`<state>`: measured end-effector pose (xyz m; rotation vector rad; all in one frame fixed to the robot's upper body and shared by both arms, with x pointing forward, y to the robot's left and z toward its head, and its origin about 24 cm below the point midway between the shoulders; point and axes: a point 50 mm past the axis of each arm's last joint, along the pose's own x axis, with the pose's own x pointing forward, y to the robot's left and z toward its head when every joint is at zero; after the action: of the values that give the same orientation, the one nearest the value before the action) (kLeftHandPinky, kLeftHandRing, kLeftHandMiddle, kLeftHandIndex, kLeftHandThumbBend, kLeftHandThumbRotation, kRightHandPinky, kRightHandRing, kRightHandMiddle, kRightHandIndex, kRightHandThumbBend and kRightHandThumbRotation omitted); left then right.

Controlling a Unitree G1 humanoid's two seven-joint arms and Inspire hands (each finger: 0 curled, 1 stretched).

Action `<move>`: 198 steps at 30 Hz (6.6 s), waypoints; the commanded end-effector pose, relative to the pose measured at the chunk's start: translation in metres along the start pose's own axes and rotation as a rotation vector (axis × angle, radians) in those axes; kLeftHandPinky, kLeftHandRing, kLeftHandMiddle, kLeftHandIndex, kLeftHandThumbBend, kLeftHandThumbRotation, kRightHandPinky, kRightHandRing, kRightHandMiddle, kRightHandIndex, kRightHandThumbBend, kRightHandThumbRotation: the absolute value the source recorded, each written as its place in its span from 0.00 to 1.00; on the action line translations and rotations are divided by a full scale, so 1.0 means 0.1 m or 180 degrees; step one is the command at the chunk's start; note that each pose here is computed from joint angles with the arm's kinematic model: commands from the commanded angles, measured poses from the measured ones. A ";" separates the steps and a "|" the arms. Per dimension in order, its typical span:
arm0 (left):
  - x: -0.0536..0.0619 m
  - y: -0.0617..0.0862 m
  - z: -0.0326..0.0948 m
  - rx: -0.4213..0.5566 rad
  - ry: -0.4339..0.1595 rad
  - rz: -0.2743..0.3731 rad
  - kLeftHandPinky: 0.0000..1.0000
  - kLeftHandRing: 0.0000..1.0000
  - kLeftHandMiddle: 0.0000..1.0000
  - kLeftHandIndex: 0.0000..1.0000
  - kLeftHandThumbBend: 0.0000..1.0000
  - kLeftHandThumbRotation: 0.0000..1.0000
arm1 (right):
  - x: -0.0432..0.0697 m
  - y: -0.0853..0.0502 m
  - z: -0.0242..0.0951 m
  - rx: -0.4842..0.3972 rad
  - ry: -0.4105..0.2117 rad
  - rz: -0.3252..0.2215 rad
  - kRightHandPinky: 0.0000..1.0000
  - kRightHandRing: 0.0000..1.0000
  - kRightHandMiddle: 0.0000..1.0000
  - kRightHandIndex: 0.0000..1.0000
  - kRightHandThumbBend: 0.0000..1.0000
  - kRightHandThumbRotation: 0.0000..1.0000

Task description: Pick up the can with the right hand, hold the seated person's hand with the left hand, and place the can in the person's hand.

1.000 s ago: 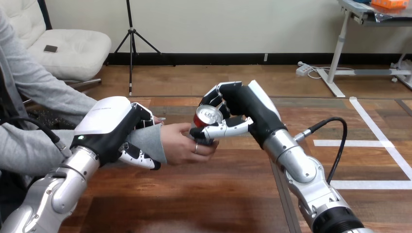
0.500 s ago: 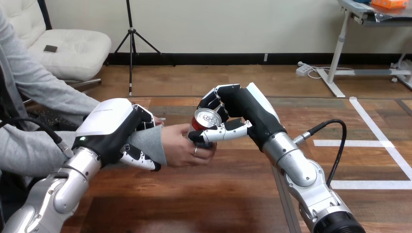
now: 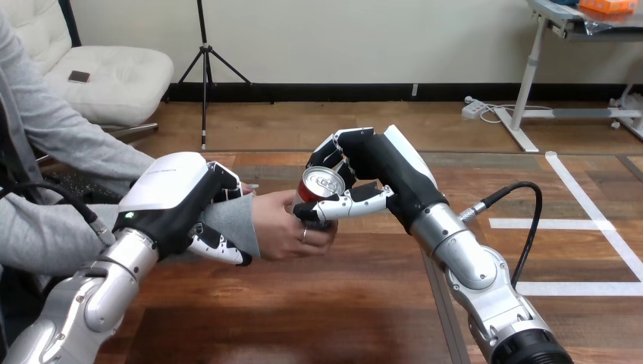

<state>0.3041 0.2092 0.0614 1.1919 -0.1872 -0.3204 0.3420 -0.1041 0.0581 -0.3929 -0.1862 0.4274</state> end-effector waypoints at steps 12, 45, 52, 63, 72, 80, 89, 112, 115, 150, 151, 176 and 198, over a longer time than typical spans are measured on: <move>0.34 0.63 0.47 -0.0064 -0.0658 0.0855 0.18 0.23 0.28 0.28 0.74 0.00 | 0.15 -0.07 0.39 0.0087 -0.0439 0.0034 0.39 0.44 0.48 0.48 0.84 0.00; 0.09 0.63 0.45 0.0242 -0.0625 0.0782 0.48 0.61 0.64 0.64 0.75 0.29 | 0.06 -0.27 0.37 0.0134 -0.0472 -0.0099 0.60 0.67 0.69 0.71 0.81 0.71; 0.02 0.63 0.43 0.0126 -0.0626 0.0827 0.50 0.62 0.66 0.64 0.75 0.30 | 0.04 -0.33 0.35 0.0229 -0.0472 -0.0186 0.60 0.68 0.70 0.72 0.81 0.77; -0.11 0.62 0.38 -0.0109 -0.0571 0.0914 0.55 0.63 0.65 0.64 0.74 0.23 | -0.02 -0.43 0.30 0.0455 -0.0472 -0.0354 0.59 0.70 0.71 0.71 0.80 0.86; -0.22 0.61 0.29 -0.0461 -0.0554 0.0957 0.52 0.62 0.65 0.64 0.70 0.16 | -0.09 -0.51 0.24 0.0467 -0.0494 -0.0438 0.60 0.71 0.73 0.72 0.75 0.97; -0.33 0.59 0.21 -0.0856 -0.0563 0.0977 0.52 0.65 0.70 0.66 0.63 0.18 | -0.17 -0.55 0.16 0.0528 -0.0465 -0.0512 0.61 0.72 0.74 0.72 0.82 1.00; -0.50 0.47 0.11 -0.1470 -0.0645 0.1068 0.61 0.75 0.77 0.72 0.55 0.26 | -0.29 -0.57 0.08 0.0647 -0.0506 -0.0517 0.64 0.77 0.77 0.76 0.86 1.00; -0.98 -0.04 0.07 -0.2790 -0.0571 0.1317 0.92 0.93 0.90 0.85 0.69 0.87 | -0.78 -0.55 -0.16 0.1061 -0.0495 -0.0682 0.88 0.89 0.88 0.87 0.96 1.00; -1.03 -0.10 0.07 -0.2981 -0.0561 0.1262 0.97 0.97 0.92 0.87 0.78 0.89 | -0.85 -0.53 -0.19 0.1117 -0.0485 -0.0695 0.87 0.89 0.87 0.87 0.97 1.00; -1.28 -0.68 0.33 -0.3912 -0.0685 0.1289 1.00 1.00 0.97 0.94 0.57 1.00 | -1.47 -0.14 -0.36 0.1523 -0.0296 -0.0677 0.93 0.91 0.92 0.91 0.90 1.00; -1.27 -0.68 0.33 -0.3924 -0.0709 0.1292 1.00 1.00 0.97 0.94 0.57 1.00 | -1.48 -0.13 -0.36 0.1541 -0.0277 -0.0666 0.94 0.91 0.92 0.91 0.90 1.00; -1.22 -0.54 0.37 -0.3853 -0.0858 0.1336 1.00 1.00 0.96 0.94 0.55 1.00 | -1.47 -0.12 -0.32 0.1538 -0.0264 -0.0671 0.95 0.92 0.92 0.92 0.88 1.00; -1.22 -0.54 0.32 -0.3798 -0.0805 0.1471 1.00 0.97 0.93 0.92 0.57 1.00 | -1.42 -0.08 -0.34 0.1606 -0.0261 -0.0593 0.96 0.93 0.92 0.91 0.85 1.00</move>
<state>0.1585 0.2041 0.0113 -0.1127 -0.3081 -0.1300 0.2074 -0.1906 -0.0026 0.1412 -0.0827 0.2633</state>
